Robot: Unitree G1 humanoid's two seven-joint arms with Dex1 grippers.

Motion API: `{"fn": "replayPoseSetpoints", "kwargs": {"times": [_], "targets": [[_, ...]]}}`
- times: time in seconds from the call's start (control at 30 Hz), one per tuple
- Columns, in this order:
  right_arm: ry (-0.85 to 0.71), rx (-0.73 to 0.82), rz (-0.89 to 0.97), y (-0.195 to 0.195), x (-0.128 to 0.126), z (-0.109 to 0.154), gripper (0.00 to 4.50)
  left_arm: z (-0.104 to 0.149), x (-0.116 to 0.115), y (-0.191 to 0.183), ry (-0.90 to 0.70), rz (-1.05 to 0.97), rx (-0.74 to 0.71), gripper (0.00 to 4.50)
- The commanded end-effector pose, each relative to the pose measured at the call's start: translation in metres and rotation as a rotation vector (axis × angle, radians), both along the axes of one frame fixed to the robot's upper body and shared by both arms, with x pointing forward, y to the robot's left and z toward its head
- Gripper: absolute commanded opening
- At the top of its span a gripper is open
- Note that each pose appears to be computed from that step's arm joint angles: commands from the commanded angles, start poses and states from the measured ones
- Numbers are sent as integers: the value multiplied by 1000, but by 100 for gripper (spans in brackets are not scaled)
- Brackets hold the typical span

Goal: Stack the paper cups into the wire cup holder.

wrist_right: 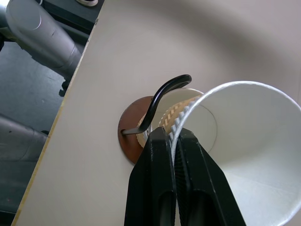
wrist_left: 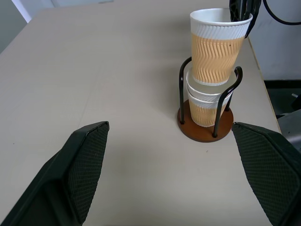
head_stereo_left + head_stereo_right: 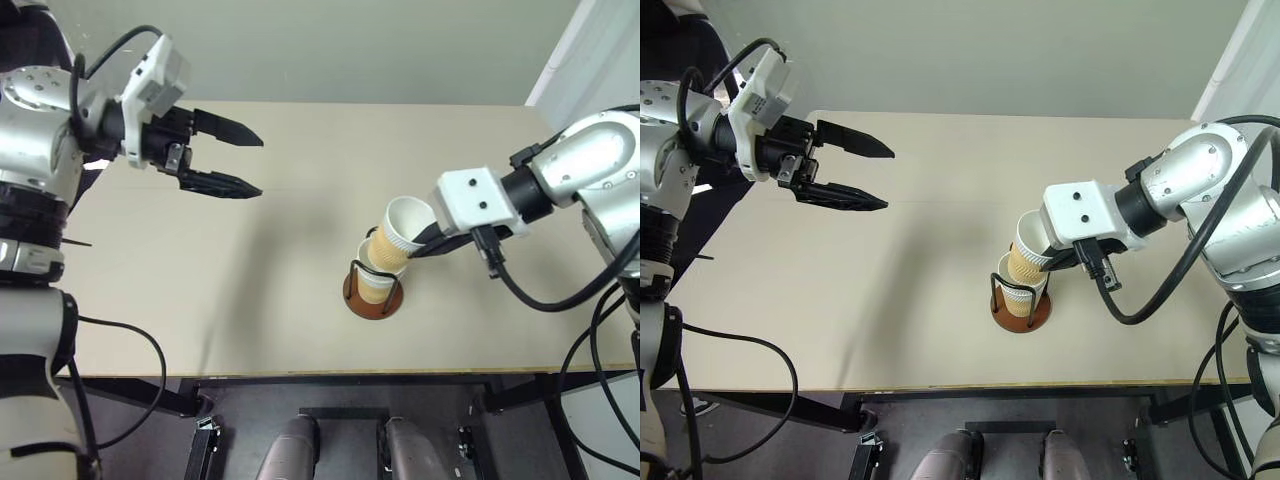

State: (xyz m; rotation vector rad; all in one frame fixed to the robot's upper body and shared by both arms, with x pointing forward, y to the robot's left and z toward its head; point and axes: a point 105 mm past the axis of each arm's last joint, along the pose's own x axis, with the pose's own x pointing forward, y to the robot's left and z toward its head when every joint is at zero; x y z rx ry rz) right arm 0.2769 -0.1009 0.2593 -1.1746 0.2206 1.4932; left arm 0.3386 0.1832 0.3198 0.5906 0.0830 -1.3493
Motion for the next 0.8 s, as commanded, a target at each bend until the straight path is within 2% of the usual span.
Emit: {"fn": "replayPoseSetpoints", "kwargs": {"times": [0.03,0.07,0.17,0.37,0.5,0.63,0.7,0.8], "targets": [[-23,-2,16,4,-1,0,6,11,-6,4,-40,-17,-3,450],[-22,-7,15,5,0,-1,6,11,-6,5,-38,-15,0,450],[-25,3,12,8,3,-3,67,10,-5,5,-38,-14,3,450],[-18,155,-52,22,12,12,277,9,-3,5,-37,-14,-2,450],[25,329,-142,23,17,36,277,7,-2,6,-20,-5,-31,450],[91,670,-369,-5,43,68,277,8,10,10,11,60,-129,450],[84,805,-509,-25,64,70,277,9,18,10,0,102,-186,450],[82,931,-680,-53,89,59,277,11,28,8,-25,150,-269,450]]}}
